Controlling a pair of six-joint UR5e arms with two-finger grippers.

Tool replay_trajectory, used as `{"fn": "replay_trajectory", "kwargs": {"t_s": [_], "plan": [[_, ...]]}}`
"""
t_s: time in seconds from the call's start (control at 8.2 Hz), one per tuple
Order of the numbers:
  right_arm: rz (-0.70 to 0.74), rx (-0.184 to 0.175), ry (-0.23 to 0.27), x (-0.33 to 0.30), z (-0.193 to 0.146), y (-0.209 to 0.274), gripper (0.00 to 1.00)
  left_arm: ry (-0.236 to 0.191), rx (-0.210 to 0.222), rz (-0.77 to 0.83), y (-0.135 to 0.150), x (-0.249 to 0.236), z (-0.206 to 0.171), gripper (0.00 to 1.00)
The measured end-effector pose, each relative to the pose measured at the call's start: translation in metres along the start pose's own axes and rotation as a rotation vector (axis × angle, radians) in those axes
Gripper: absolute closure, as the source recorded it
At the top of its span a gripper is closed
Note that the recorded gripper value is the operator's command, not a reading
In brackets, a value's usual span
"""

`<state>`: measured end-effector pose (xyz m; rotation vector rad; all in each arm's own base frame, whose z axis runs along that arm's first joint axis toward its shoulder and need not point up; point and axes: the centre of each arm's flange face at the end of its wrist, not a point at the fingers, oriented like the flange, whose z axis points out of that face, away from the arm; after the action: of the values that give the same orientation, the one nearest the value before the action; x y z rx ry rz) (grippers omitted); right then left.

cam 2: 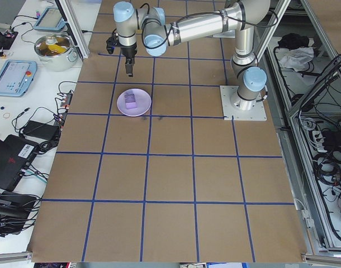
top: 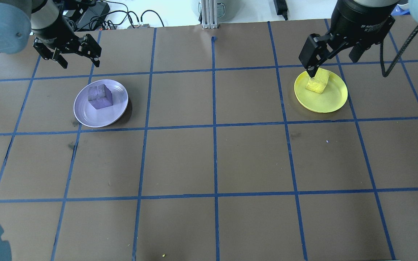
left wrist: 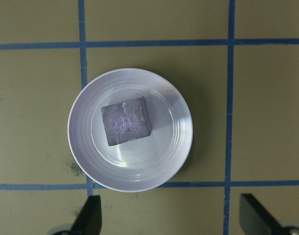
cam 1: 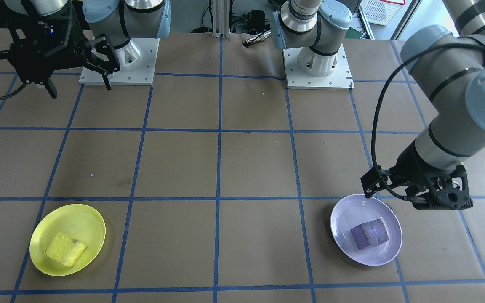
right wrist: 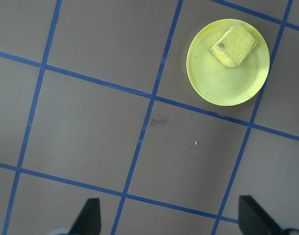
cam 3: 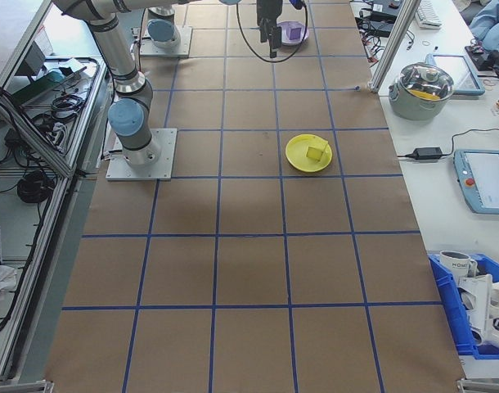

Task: Sort blocks by color into plates

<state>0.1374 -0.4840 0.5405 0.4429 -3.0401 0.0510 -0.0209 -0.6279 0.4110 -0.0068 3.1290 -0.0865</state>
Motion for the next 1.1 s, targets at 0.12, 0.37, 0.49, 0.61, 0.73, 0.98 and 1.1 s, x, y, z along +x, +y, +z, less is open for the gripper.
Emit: {"fn": "replay_trajectory", "kwargs": {"t_s": [0.12,0.37,0.49,0.61,0.73,0.98,1.1], "plan": [[0.000,-0.006,-0.002,0.000,0.000,0.001,0.00,-0.022,0.043,0.002,0.015,0.015,-0.034,0.00],[0.001,-0.016,-0.004,0.000,0.001,0.002,0.00,-0.037,0.079,-0.019,0.046,0.042,-0.073,0.00],[0.001,-0.017,-0.004,0.000,0.001,0.002,0.00,-0.038,0.082,-0.017,0.057,0.062,-0.075,0.00],[0.001,-0.017,-0.007,0.000,0.002,0.002,0.00,-0.038,0.079,-0.006,0.065,0.081,-0.072,0.00],[0.001,-0.016,-0.012,0.000,0.003,0.002,0.00,-0.037,0.076,0.010,0.070,0.095,-0.069,0.00],[0.000,-0.019,-0.018,-0.001,0.006,0.002,0.00,-0.036,0.081,0.023,0.077,0.105,-0.072,0.00],[0.000,-0.019,-0.019,-0.001,0.006,0.002,0.00,-0.036,0.083,0.022,0.078,0.106,-0.073,0.00]]}}
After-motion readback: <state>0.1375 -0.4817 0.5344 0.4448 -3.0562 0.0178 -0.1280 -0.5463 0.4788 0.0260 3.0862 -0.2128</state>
